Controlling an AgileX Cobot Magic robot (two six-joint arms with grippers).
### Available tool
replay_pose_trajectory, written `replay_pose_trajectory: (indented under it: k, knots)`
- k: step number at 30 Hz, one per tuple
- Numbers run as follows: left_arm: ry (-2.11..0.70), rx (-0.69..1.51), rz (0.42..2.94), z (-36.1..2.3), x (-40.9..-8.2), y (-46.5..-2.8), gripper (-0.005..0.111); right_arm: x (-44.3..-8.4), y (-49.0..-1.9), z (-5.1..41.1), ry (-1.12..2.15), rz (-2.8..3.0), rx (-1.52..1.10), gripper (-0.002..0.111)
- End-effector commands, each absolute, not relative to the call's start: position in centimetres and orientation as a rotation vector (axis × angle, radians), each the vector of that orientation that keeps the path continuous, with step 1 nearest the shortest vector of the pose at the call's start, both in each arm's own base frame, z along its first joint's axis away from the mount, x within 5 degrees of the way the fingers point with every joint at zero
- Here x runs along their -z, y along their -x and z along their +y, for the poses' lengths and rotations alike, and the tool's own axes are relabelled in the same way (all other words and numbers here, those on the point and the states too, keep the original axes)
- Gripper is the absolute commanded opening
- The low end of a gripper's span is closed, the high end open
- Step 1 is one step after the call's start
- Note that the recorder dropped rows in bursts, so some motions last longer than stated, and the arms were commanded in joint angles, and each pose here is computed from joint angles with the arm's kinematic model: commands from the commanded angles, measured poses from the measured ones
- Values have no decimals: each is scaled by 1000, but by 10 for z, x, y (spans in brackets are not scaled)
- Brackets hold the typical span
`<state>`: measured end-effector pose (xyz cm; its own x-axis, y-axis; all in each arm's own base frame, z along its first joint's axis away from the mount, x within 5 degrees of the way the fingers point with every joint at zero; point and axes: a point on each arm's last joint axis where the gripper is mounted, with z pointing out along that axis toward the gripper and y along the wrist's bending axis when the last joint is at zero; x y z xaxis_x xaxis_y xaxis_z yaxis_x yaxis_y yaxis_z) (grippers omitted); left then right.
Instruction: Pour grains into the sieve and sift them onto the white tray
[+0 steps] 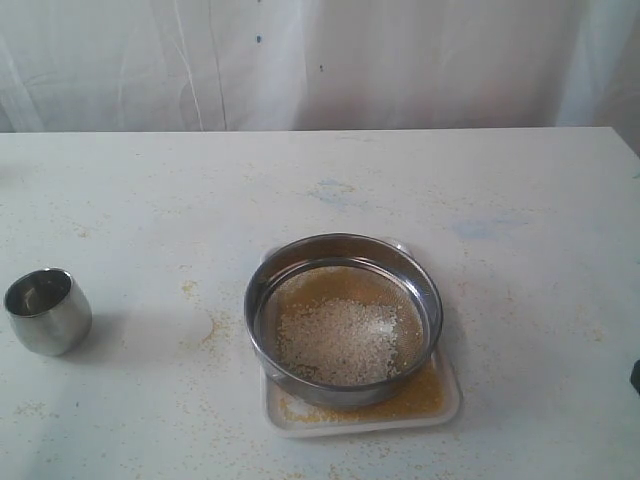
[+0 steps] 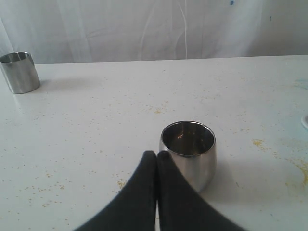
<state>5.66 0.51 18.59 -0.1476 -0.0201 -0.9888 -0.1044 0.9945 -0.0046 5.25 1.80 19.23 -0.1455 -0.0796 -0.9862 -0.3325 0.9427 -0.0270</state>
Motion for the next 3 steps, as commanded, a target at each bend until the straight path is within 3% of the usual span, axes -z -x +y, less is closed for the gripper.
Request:
replay_pose_trajectory:
  k: [1, 3]
  knots:
    - [99, -67, 1718, 5, -185, -56, 0, -191, -52, 18, 313, 1705, -217, 0]
    - [99, -67, 1718, 5, -185, -56, 0, -191, -52, 18, 313, 1705, -217, 0]
